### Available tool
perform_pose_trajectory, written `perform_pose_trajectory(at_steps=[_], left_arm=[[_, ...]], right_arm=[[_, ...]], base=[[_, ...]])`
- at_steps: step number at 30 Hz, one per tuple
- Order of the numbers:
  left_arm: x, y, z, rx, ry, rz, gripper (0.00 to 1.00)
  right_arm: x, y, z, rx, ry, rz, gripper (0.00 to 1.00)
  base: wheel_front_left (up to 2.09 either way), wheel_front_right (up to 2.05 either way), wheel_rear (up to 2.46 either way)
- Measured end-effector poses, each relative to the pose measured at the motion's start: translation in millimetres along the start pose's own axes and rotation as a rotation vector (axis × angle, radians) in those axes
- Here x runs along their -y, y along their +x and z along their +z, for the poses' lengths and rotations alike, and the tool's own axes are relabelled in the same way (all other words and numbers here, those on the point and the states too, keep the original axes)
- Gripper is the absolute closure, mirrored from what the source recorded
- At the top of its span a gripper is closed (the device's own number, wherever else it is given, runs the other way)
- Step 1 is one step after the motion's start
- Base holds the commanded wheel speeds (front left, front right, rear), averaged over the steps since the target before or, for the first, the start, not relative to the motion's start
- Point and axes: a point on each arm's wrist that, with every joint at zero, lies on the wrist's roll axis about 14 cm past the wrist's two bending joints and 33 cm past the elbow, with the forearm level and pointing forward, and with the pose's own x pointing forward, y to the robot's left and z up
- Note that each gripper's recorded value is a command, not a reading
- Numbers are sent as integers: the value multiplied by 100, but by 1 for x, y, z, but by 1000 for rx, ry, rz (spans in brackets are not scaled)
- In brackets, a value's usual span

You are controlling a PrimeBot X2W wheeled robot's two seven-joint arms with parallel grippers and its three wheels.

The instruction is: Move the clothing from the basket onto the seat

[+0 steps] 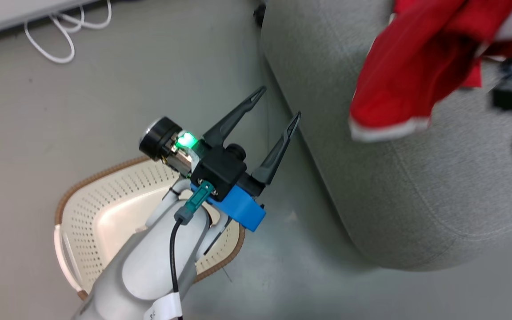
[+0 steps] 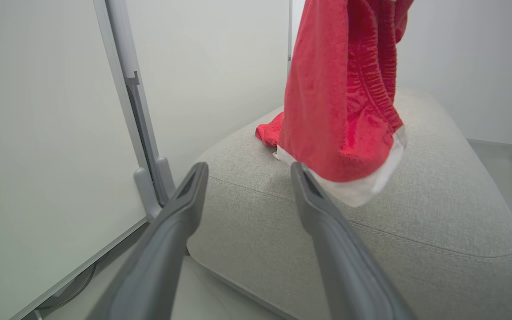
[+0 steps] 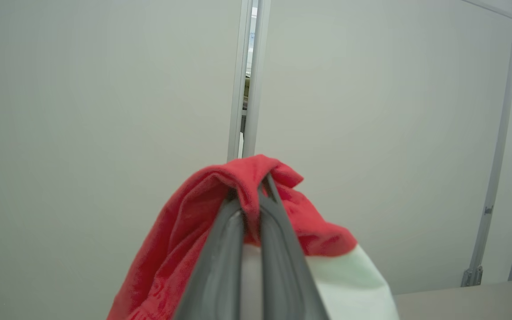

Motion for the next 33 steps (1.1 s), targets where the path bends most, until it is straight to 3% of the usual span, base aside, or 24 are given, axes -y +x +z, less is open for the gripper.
perform_pose_trajectory(at_steps=[6,12,15,21,28,33], left_arm=[[-27,10,-27,-11,-10,11,0],[-46,9,-73,-63,-49,29,0],[-48,10,-93,-85,-69,23,0],[-46,15,-113,-91,-107,6,0],[-49,18,-112,-81,-94,0,0],[-53,15,-113,-88,-89,8,0]], right_arm=[[64,63,49,226,-124,-136,100],[115,91,52,263,-296,-210,100],[142,90,23,185,-334,-264,100],[160,66,-54,-20,-340,-306,100],[155,7,-157,-320,-260,-344,100],[149,-18,-198,-440,-214,-359,100]], base=[[0,0,0],[0,0,0],[0,0,0],[0,0,0],[0,0,0],[0,0,0]])
